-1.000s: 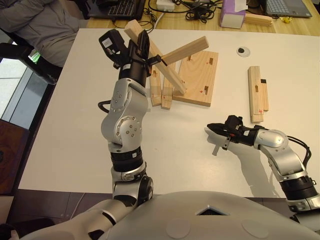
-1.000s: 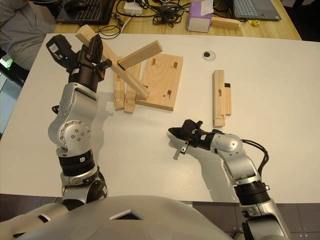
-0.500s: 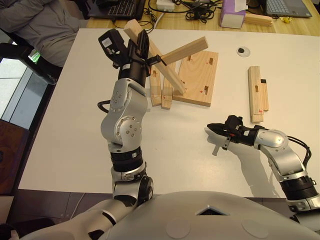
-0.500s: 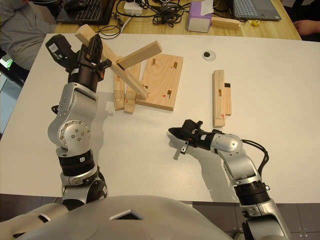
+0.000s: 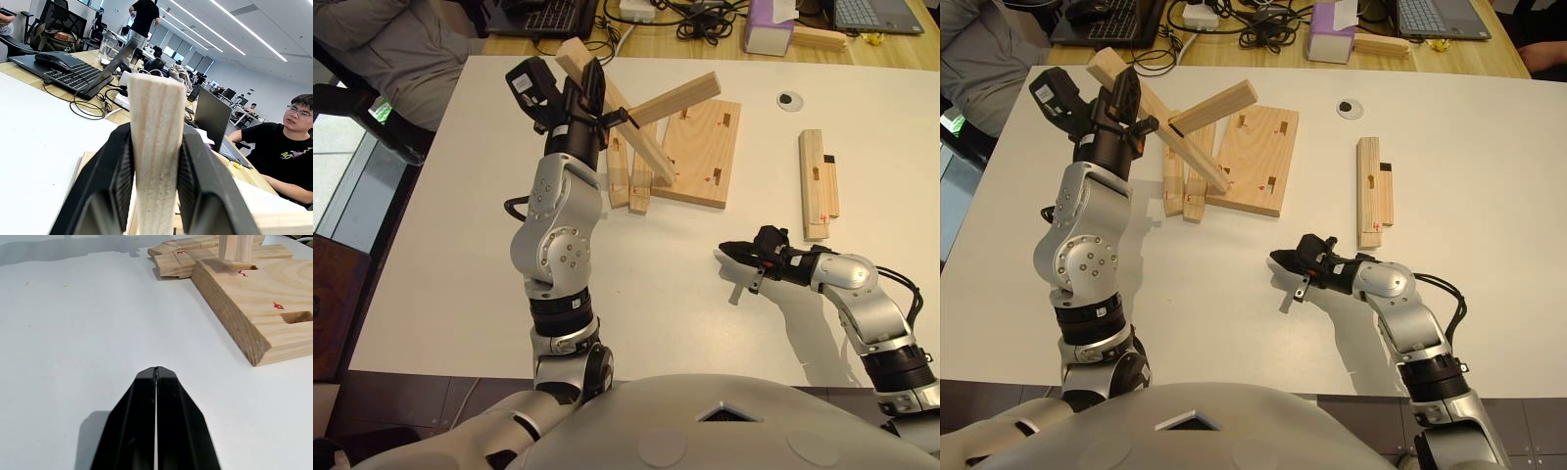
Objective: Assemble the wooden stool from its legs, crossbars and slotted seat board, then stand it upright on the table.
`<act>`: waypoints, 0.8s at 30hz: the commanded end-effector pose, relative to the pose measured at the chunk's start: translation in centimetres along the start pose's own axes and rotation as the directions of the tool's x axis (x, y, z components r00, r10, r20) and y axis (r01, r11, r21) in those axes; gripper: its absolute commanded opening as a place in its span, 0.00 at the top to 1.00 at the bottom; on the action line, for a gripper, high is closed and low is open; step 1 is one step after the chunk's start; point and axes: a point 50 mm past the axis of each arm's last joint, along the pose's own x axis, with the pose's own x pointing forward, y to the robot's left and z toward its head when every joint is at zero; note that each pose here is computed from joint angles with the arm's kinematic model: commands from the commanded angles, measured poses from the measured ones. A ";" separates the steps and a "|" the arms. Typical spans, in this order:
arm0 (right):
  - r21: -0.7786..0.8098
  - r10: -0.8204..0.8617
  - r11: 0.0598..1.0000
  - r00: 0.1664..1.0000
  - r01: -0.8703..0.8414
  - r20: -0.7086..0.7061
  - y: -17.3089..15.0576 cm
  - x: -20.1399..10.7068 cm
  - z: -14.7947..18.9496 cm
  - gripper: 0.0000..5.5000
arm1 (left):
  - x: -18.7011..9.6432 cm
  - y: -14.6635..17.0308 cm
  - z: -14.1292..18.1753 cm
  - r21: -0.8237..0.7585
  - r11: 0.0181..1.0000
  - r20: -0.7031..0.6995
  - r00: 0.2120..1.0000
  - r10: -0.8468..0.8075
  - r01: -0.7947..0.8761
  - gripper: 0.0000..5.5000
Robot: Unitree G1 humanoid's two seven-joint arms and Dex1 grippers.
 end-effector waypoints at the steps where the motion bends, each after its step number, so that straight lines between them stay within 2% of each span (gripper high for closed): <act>1: -0.001 -0.009 1.000 1.000 0.009 0.002 -0.2 -0.3 0.2 1.00 | 0.0 -0.2 -0.2 -0.013 1.000 -0.003 1.000 0.001 -0.001 0.81; 24: -0.001 -0.009 1.000 1.000 0.009 0.002 -0.2 -0.3 0.2 1.00 | 0.0 -0.2 -0.2 -0.013 1.000 -0.002 1.000 0.001 -0.001 0.81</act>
